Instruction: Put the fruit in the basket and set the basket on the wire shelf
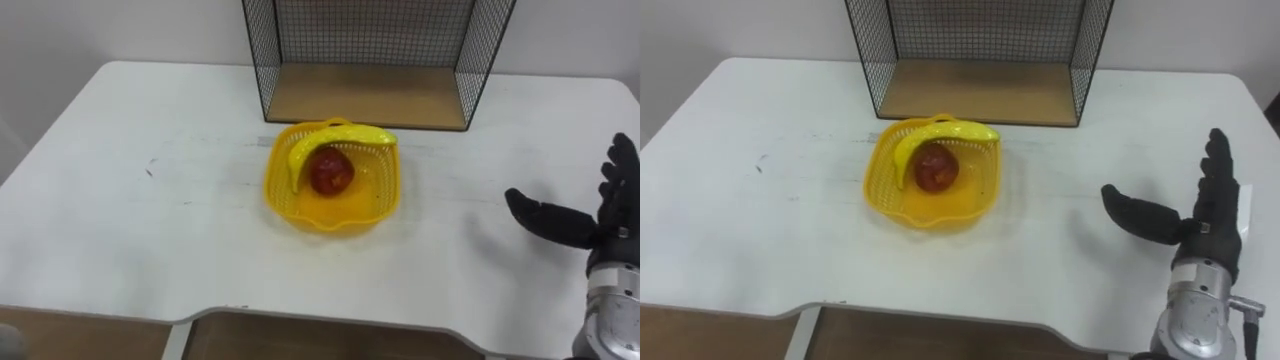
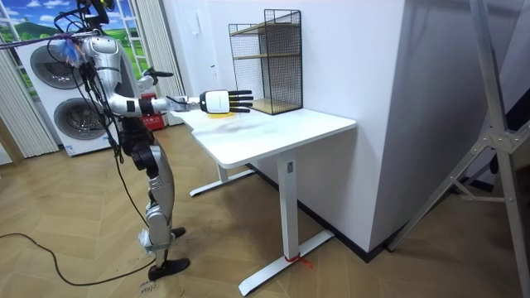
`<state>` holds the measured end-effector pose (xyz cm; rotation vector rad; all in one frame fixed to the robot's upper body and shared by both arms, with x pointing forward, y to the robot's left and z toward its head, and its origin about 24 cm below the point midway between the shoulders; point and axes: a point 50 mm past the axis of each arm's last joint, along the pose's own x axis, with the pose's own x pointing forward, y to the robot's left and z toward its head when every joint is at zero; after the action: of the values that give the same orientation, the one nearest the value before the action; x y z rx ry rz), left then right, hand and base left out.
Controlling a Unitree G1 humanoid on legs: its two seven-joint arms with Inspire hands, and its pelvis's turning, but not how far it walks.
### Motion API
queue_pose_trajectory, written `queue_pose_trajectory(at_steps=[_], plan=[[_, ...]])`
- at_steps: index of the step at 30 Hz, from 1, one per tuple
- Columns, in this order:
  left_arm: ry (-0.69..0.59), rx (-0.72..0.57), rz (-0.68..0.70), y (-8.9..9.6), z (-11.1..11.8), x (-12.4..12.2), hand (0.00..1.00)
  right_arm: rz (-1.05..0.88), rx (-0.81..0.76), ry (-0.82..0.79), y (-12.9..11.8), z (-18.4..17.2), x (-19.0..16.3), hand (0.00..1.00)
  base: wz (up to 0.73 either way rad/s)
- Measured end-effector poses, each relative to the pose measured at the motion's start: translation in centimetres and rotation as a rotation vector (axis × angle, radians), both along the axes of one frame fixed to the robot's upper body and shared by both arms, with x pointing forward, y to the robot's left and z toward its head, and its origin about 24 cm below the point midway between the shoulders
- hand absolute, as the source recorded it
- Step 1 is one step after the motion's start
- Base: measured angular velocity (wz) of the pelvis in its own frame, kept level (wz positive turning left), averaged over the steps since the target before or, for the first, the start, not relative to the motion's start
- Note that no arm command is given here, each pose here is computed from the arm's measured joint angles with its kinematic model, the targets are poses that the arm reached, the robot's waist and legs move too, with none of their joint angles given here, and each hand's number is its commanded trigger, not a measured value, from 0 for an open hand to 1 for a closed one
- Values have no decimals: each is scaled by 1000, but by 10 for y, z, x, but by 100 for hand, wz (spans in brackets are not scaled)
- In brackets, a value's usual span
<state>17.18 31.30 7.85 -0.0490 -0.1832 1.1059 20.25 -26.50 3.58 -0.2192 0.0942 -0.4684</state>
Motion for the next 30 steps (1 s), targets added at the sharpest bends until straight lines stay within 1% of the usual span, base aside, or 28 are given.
queue_pose_trajectory(at_steps=[5, 6, 8, 9, 11, 17, 21, 24, 27, 30], plan=[[1, -14, -226, -23, -3, 20, 0, 95, 174, -24, 9, -3, 4, 0, -3], [3, -15, -250, -26, -4, 22, 0, 104, 187, -25, 10, -3, 4, 0, 0], [-1, -51, -356, -38, -8, 28, 0, 135, 226, -27, 14, -5, 5, 0, 0], [0, -56, -382, -41, -9, 29, 0, 143, 232, -25, 16, -5, 6, 0, 0], [2, -75, -486, -53, -13, 34, 0, 189, 256, -11, 26, -10, 9, 0, 0], [31, -89, -722, -82, -22, 44, 0, 275, 376, -43, 46, -10, 17, 0, -9], [28, -95, -778, -87, -24, 45, 0, 308, 377, -62, 51, -6, 24, 0, -5], [21, -130, -800, -90, -27, 45, 0, 315, 378, -60, 53, -6, 24, 0, -5], [42, -177, -821, -95, -36, 46, 0, 339, 381, -47, 61, -8, 24, 0, 0], [95, -219, -862, -104, -50, 51, 0, 363, 402, -23, 69, -14, 25, 0, 0]])
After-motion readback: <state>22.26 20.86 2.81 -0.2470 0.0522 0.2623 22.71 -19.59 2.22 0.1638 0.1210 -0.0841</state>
